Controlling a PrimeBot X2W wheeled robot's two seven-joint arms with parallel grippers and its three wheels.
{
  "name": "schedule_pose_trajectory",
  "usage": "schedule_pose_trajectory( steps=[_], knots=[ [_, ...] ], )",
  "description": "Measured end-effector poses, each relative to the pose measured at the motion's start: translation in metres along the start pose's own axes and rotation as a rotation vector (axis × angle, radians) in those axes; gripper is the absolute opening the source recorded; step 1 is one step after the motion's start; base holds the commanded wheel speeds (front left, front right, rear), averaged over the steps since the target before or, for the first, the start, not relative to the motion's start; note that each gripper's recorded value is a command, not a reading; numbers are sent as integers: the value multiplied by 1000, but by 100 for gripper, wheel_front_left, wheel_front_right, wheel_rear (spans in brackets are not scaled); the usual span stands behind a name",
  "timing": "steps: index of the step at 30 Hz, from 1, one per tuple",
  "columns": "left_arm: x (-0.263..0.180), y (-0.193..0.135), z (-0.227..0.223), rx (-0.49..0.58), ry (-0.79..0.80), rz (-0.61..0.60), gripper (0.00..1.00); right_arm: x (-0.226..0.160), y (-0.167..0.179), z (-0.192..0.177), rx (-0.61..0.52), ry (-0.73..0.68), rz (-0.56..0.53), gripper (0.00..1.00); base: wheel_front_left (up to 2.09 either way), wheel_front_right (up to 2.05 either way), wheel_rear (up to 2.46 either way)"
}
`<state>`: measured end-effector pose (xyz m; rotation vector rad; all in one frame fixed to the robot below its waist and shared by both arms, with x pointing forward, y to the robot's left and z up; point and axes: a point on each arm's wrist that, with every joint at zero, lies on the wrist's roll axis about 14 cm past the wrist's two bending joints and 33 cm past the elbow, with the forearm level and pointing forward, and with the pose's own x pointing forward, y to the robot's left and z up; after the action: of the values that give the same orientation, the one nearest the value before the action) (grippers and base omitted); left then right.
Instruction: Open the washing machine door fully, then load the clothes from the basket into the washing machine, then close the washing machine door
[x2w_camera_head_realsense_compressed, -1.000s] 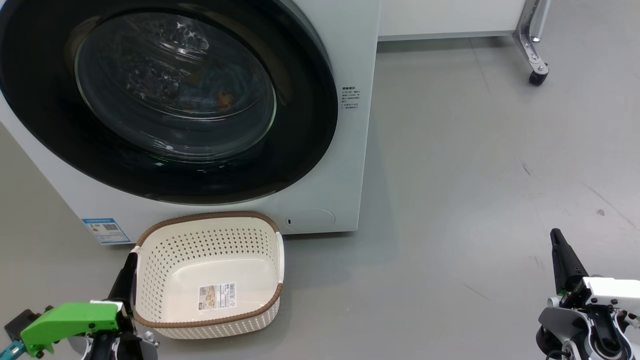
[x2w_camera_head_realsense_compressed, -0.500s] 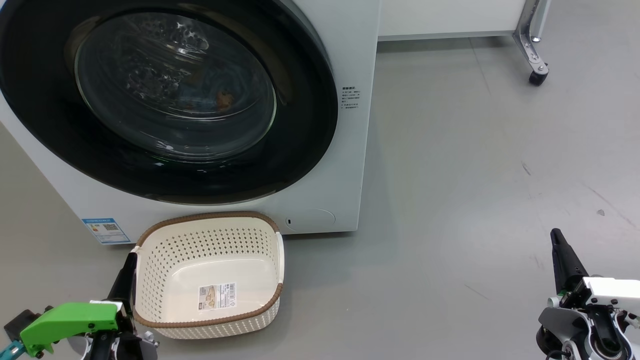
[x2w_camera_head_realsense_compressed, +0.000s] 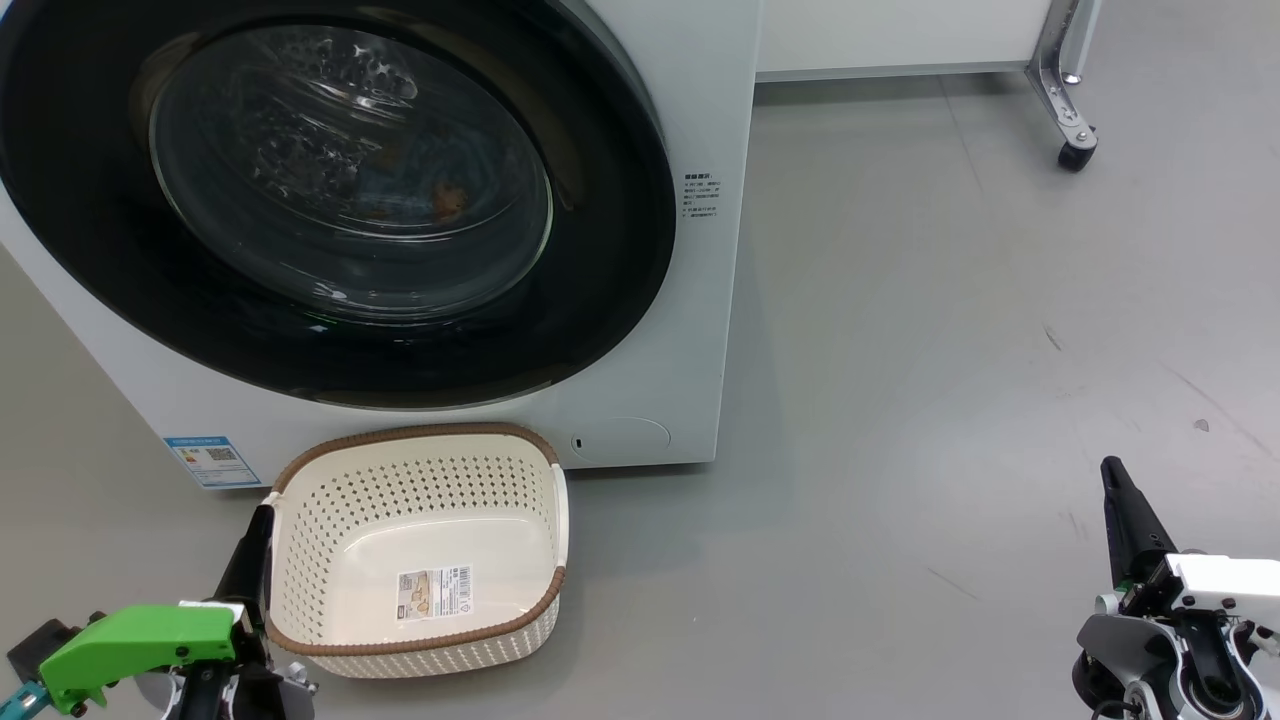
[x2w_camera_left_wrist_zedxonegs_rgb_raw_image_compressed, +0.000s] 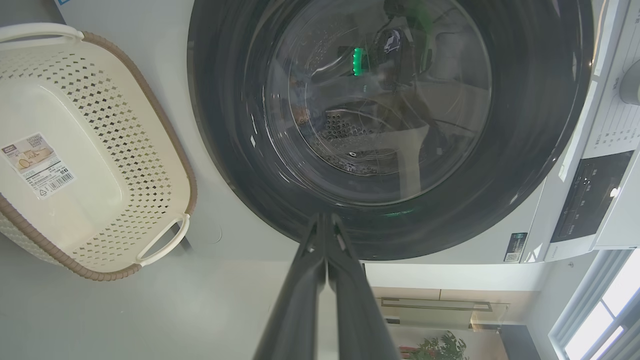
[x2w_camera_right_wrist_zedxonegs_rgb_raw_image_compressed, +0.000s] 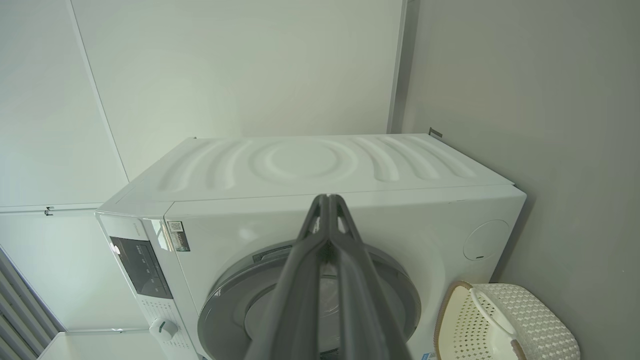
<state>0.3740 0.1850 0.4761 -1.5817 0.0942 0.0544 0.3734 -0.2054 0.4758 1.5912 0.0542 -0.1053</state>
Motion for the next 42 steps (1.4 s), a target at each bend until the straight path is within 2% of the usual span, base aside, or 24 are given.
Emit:
schedule_pose_trajectory(
  steps=[42],
  knots=[
    [0, 0, 2, -1, -5, -1, 0, 0, 0, 0, 2, 2, 1, 0, 0, 0, 0]
  ],
)
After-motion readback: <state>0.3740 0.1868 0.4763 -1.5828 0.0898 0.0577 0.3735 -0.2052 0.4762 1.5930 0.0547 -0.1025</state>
